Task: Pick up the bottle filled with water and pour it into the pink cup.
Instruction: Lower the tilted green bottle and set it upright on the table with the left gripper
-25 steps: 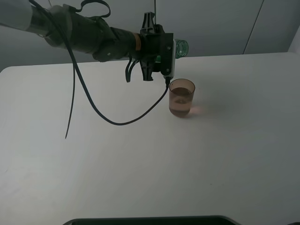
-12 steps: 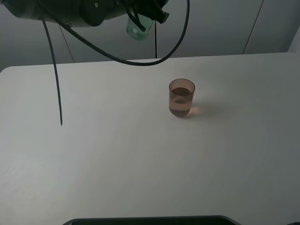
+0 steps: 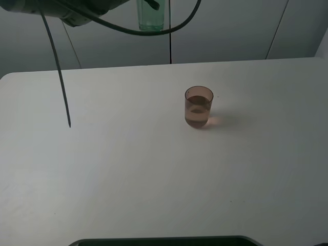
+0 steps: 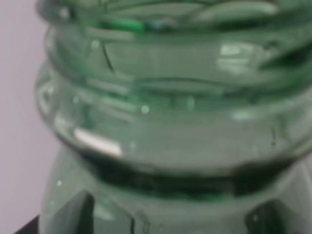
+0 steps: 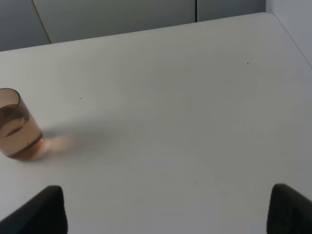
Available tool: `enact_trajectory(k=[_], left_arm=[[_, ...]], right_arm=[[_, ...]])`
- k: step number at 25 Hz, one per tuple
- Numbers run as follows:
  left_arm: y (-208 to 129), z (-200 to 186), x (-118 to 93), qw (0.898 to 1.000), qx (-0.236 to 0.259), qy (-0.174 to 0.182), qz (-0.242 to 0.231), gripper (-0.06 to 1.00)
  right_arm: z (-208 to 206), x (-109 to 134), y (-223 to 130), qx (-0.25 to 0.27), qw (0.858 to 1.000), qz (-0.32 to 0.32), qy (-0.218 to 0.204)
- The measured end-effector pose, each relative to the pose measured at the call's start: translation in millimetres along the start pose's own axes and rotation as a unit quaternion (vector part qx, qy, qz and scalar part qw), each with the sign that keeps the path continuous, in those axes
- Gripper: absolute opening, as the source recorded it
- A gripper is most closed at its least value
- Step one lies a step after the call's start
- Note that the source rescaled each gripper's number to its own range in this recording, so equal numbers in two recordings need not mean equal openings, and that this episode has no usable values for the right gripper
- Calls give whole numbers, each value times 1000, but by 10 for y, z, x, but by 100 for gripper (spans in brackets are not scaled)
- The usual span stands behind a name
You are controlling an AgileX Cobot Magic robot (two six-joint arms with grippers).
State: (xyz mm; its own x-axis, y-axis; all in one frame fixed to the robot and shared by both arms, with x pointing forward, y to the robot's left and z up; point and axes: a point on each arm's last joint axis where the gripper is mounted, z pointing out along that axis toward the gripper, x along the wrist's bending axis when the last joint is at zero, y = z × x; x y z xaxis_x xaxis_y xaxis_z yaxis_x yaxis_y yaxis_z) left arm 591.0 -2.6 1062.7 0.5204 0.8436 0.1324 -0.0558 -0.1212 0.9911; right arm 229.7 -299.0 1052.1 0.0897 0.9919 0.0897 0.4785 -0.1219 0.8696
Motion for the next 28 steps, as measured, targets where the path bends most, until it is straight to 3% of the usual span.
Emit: enact_trajectory(k=[7,17,28], left_arm=[[-44,-40,43,999,-24,25,-36,2],[-678,-290,217,994,12,42,-100,2],[-1019,-496,337,998,30,15,-48,2]], right_arm=[[0,0,0,0,1000,0,0],[0,0,0,0,1000,0,0],[0,0,0,0,1000,0,0]])
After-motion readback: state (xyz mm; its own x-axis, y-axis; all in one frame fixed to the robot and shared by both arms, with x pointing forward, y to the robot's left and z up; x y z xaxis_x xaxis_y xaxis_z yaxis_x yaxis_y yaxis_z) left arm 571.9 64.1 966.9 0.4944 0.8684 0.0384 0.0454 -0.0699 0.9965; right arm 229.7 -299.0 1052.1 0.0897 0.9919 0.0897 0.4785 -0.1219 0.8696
